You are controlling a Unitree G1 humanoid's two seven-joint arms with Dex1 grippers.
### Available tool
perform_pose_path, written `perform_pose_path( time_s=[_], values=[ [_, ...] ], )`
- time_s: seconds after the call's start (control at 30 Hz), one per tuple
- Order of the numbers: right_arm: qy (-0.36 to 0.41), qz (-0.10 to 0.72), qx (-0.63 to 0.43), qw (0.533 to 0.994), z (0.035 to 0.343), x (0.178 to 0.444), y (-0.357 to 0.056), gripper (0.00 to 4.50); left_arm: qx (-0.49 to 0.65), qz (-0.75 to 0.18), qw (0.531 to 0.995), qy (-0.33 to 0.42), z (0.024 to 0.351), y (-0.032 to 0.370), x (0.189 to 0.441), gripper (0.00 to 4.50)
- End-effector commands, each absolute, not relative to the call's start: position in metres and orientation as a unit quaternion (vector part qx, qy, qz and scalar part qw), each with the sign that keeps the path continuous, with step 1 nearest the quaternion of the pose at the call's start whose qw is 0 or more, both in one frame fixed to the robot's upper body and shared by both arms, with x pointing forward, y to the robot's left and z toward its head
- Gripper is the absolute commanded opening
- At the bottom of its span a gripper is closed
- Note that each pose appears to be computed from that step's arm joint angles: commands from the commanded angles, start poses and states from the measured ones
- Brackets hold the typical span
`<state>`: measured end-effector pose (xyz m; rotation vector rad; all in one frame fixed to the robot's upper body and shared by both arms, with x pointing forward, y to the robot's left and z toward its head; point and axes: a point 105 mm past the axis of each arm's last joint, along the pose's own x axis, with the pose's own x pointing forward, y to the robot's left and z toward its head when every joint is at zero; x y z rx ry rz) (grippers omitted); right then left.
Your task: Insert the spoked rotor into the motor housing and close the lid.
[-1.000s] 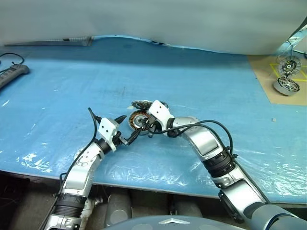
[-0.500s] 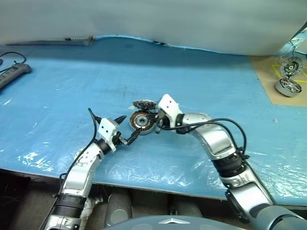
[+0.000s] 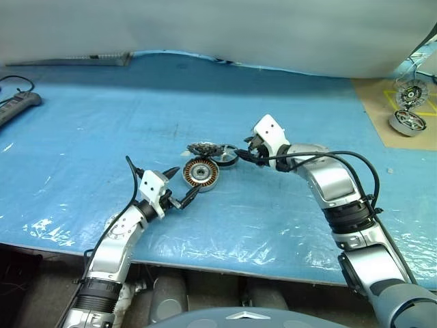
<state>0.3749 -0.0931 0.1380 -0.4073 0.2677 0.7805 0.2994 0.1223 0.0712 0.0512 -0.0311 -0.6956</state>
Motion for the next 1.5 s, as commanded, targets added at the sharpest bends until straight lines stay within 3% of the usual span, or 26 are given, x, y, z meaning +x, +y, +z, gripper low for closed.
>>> perform_pose_path(
  time_s=[0.03,0.63,1.23,1.37,1.5],
  values=[
    [0.116,0.388,-0.203,0.892,0.146,0.379,-0.084,2.2,0.029,-0.341,0.939,-0.034,0.079,0.121,0.298,4.5],
    [0.164,0.426,-0.231,0.859,0.115,0.399,-0.078,2.2,0.028,-0.336,0.941,-0.038,0.079,0.119,0.297,4.5],
    [0.186,0.438,-0.242,0.846,0.096,0.394,-0.084,2.2,0.03,-0.333,0.942,-0.038,0.076,0.116,0.297,4.5],
    [0.187,0.443,-0.239,0.844,0.093,0.393,-0.081,1.08,0.03,-0.333,0.942,-0.038,0.076,0.115,0.297,4.5],
    [0.189,0.444,-0.238,0.843,0.091,0.391,-0.081,0.82,0.029,-0.333,0.942,-0.038,0.075,0.115,0.297,4.5]
  ],
)
